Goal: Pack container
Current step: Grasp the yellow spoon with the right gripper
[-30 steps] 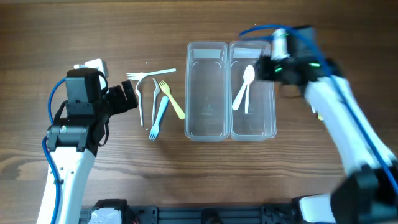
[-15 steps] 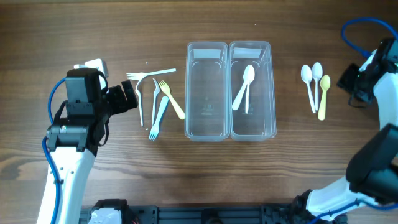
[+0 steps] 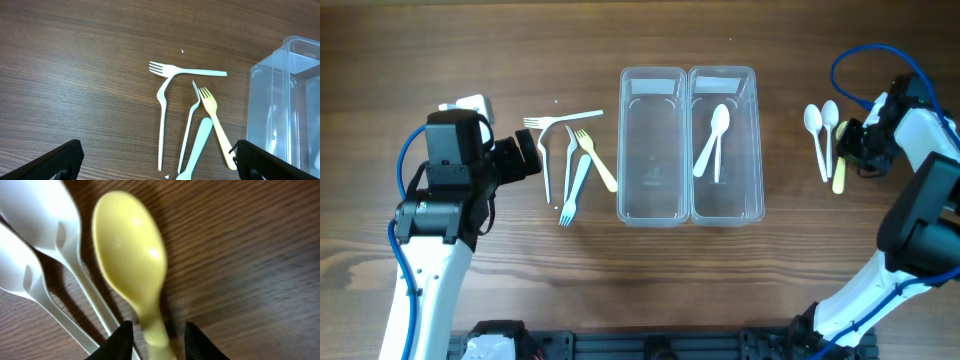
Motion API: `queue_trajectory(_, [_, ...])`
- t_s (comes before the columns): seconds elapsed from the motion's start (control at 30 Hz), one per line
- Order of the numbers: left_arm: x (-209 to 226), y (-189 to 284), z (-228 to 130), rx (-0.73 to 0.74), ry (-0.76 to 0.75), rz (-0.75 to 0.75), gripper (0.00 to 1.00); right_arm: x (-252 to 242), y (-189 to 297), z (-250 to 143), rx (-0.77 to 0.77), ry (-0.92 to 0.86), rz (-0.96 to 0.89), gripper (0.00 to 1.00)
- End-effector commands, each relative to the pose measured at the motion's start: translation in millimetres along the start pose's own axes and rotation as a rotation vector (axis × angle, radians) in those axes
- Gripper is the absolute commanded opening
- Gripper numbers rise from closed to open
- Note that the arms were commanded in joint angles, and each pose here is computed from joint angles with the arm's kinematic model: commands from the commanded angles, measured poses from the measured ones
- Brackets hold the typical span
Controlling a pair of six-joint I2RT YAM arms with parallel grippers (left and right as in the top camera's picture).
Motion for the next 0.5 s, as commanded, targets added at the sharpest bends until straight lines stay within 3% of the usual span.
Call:
queue_trajectory(0.0, [-0.5,4.0,7.8,-0.025,-0.016,0.001,1.00,13.8,-9.0,-2.5,0.028,0.072,-0.014,0.33])
queue_trajectory(0.23, [-0.5,4.0,7.8,-0.025,-0.016,0.001,1.00,18.5,-9.7,-3.4,0.036,0.087,-0.036,0.24])
queue_trajectory(0.47, [-0.5,4.0,7.8,-0.025,-0.016,0.001,1.00,18.6,-9.5,-4.8,0.044,0.061,-0.036,0.06])
Point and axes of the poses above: each gripper's point midway between its finger pads, its own y axis back along the fingers, its own x axis along the line the jaws close on, z = x × y, the point moved 7 cm from there along y, back along the fingers, and after that the axes turned 10 degrees about y, right-handed, at the moved point
